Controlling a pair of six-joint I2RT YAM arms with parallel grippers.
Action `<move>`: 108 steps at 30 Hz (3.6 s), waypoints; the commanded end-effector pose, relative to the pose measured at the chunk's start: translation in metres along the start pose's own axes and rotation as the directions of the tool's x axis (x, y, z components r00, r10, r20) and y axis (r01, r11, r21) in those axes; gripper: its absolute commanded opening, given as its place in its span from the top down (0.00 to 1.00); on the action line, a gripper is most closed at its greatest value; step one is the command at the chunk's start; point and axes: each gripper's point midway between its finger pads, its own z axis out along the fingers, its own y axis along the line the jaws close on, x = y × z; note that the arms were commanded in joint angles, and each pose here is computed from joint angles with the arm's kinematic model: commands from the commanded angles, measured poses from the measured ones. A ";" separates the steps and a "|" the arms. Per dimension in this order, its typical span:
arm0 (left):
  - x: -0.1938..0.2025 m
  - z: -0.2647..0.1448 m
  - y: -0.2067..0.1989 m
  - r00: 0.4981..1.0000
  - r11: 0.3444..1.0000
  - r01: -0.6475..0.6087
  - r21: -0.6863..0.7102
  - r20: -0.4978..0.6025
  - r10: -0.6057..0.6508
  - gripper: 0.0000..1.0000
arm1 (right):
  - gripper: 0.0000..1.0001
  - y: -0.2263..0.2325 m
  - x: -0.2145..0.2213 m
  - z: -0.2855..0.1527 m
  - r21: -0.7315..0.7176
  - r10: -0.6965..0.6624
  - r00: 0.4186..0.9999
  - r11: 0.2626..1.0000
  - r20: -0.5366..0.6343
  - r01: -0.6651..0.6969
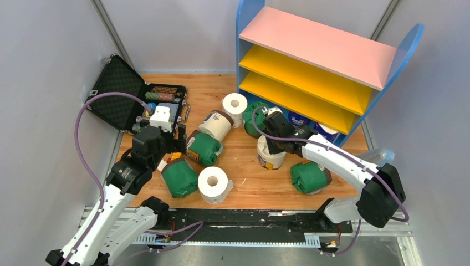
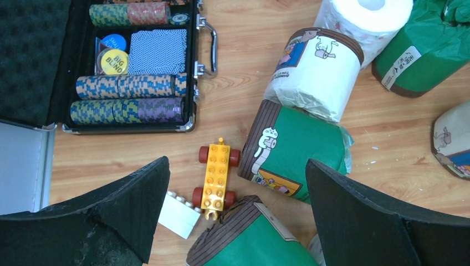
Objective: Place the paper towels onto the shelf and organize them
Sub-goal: Pick up the paper towel from the center of the board.
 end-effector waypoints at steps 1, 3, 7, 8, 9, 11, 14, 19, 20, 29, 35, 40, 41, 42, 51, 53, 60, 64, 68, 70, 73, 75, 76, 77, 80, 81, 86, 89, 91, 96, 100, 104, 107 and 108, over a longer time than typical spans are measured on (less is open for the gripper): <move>-0.009 0.000 -0.001 0.999 1.000 0.016 0.005 0.036 -0.016 0.00 | 1.00 -0.013 0.032 0.031 0.086 -0.020 0.993 0.996 -0.116 0.031; -0.009 0.000 -0.001 0.999 1.000 0.016 0.006 0.036 -0.016 0.00 | 1.00 -0.014 0.036 0.033 0.095 -0.019 0.991 0.995 -0.135 0.032; -0.008 0.000 -0.001 0.999 1.000 0.016 0.008 0.035 -0.016 0.00 | 0.98 -0.013 0.033 0.027 0.090 -0.009 0.991 0.996 -0.133 0.021; -0.008 0.000 -0.001 0.999 1.000 0.016 0.008 0.035 -0.016 0.00 | 0.96 -0.011 0.029 0.022 0.080 -0.006 0.993 0.997 -0.119 0.016; -0.008 0.000 -0.001 0.999 1.000 0.016 0.008 0.035 -0.016 0.00 | 0.95 -0.010 0.024 0.018 0.071 -0.004 0.995 0.997 -0.100 0.011; -0.009 0.000 -0.001 0.999 1.000 0.016 0.008 0.036 -0.016 0.00 | 0.90 -0.007 0.012 0.006 0.050 0.002 0.998 0.999 -0.056 0.001; -0.009 -0.001 0.000 0.999 1.000 0.017 0.005 0.039 -0.017 0.00 | 0.82 -0.005 -0.007 -0.012 0.024 0.012 1.000 1.000 0.012 -0.013; -0.010 -0.001 0.001 0.999 1.000 0.019 0.001 0.043 -0.019 0.00 | 0.68 -0.001 -0.029 -0.039 -0.015 0.017 0.996 1.000 0.089 -0.015; -0.010 -0.001 0.001 0.999 1.000 0.019 0.001 0.042 -0.019 0.00 | 0.66 0.001 -0.032 -0.043 -0.023 0.015 0.995 1.000 0.100 -0.013; -0.011 -0.003 0.002 0.998 1.000 0.024 -0.001 0.052 -0.024 0.00 | 0.53 0.038 -0.034 -0.056 -0.084 -0.078 0.988 0.992 0.132 0.090; -0.012 -0.004 0.002 0.998 1.000 0.028 -0.001 0.059 -0.027 0.00 | 0.51 0.046 -0.025 -0.039 -0.041 -0.144 0.986 0.988 0.084 0.148; -0.012 -0.005 0.002 0.998 1.000 0.028 0.002 0.061 -0.028 0.00 | 0.48 0.036 -0.025 -0.026 0.040 -0.166 0.984 0.986 0.067 0.163; -0.013 -0.005 0.002 0.998 1.000 0.028 0.002 0.061 -0.028 0.00 | 0.47 0.034 -0.025 -0.023 0.055 -0.172 0.983 0.984 0.064 0.169; -0.013 -0.005 0.002 0.998 1.000 0.029 0.002 0.063 -0.029 0.00 | 0.46 0.033 -0.025 -0.020 0.067 -0.179 0.982 0.982 0.060 0.175; -0.013 -0.006 0.002 0.997 1.000 0.031 0.003 0.067 -0.031 0.00 | 0.43 0.028 -0.020 0.006 0.138 -0.230 0.973 0.964 0.010 0.226; -0.013 -0.006 0.003 0.997 1.000 0.031 0.003 0.068 -0.032 0.00 | 0.43 0.026 -0.018 0.012 0.158 -0.240 0.971 0.959 -0.003 0.237; -0.014 -0.007 0.002 0.997 0.999 0.035 0.007 0.072 -0.035 0.00 | 0.43 0.019 -0.006 0.031 0.202 -0.278 0.958 0.937 -0.068 0.287; -0.015 -0.008 0.002 0.996 0.999 0.036 0.009 0.076 -0.037 0.00 | 0.44 0.024 -0.007 0.030 0.197 -0.296 0.953 0.932 -0.068 0.304; -0.016 -0.009 0.002 0.996 0.999 0.038 0.012 0.081 -0.039 0.00 | 0.43 0.027 -0.020 0.017 0.201 -0.312 0.950 0.929 -0.021 0.310; -0.016 -0.010 0.002 0.996 0.999 0.039 0.012 0.082 -0.040 0.00 | 0.42 0.026 -0.026 0.013 0.212 -0.324 0.946 0.924 -0.004 0.318; -0.017 -0.011 0.003 0.995 0.999 0.041 0.011 0.087 -0.041 0.00 | 0.41 0.019 -0.034 0.011 0.256 -0.350 0.937 0.906 0.008 0.336; -0.017 -0.011 0.003 0.995 0.999 0.042 0.010 0.090 -0.042 0.00 | 0.40 0.015 -0.036 0.013 0.276 -0.367 0.930 0.894 0.003 0.352; -0.017 -0.011 0.004 0.995 0.999 0.042 0.009 0.090 -0.043 0.00 | 0.40 0.014 -0.036 0.015 0.285 -0.372 0.928 0.890 -0.001 0.357; -0.017 -0.012 0.004 0.995 0.999 0.043 0.009 0.091 -0.043 0.00 | 0.40 0.014 -0.036 0.016 0.293 -0.377 0.926 0.885 -0.005 0.362; -0.017 -0.012 0.004 0.995 0.999 0.043 0.011 0.092 -0.044 0.00 | 0.40 0.013 -0.036 0.019 0.306 -0.381 0.925 0.879 -0.013 0.366; -0.017 -0.012 0.004 0.995 0.999 0.043 0.012 0.093 -0.044 0.00 | 0.40 0.013 -0.036 0.020 0.302 -0.382 0.924 0.879 -0.014 0.368; -0.018 -0.012 0.003 0.995 0.999 0.043 0.016 0.093 -0.045 0.00 | 0.40 0.018 -0.032 0.028 0.266 -0.404 0.915 0.880 -0.012 0.393; -0.018 -0.012 0.003 0.995 0.999 0.044 0.019 0.094 -0.045 0.00 | 0.41 0.020 -0.028 0.037 0.239 -0.408 0.913 0.885 -0.014 0.399; -0.018 -0.012 0.003 0.994 0.999 0.044 0.019 0.094 -0.045 0.00 | 0.41 0.021 -0.026 0.043 0.225 -0.411 0.911 0.886 -0.018 0.404; -0.018 -0.013 0.003 0.994 0.999 0.044 0.020 0.095 -0.046 0.00 | 0.44 0.015 -0.019 0.055 0.227 -0.427 0.903 0.875 -0.056 0.428; -0.017 -0.013 0.003 0.994 0.999 0.045 0.021 0.094 -0.047 0.00 | 0.57 0.018 -0.018 0.052 0.204 -0.431 0.900 0.878 -0.057 0.433; -0.018 -0.013 0.002 0.994 0.999 0.047 0.022 0.097 -0.049 0.00 | 0.73 0.017 -0.025 0.035 0.195 -0.425 0.904 0.885 -0.039 0.424; -0.019 -0.014 0.002 0.994 0.999 0.047 0.023 0.100 -0.049 0.00 | 0.78 0.014 -0.032 0.017 0.193 -0.428 0.903 0.885 -0.024 0.424; -0.018 -0.014 0.002 0.994 0.999 0.048 0.023 0.099 -0.050 0.00 | 0.79 0.013 -0.036 0.010 0.194 -0.432 0.902 0.884 -0.011 0.425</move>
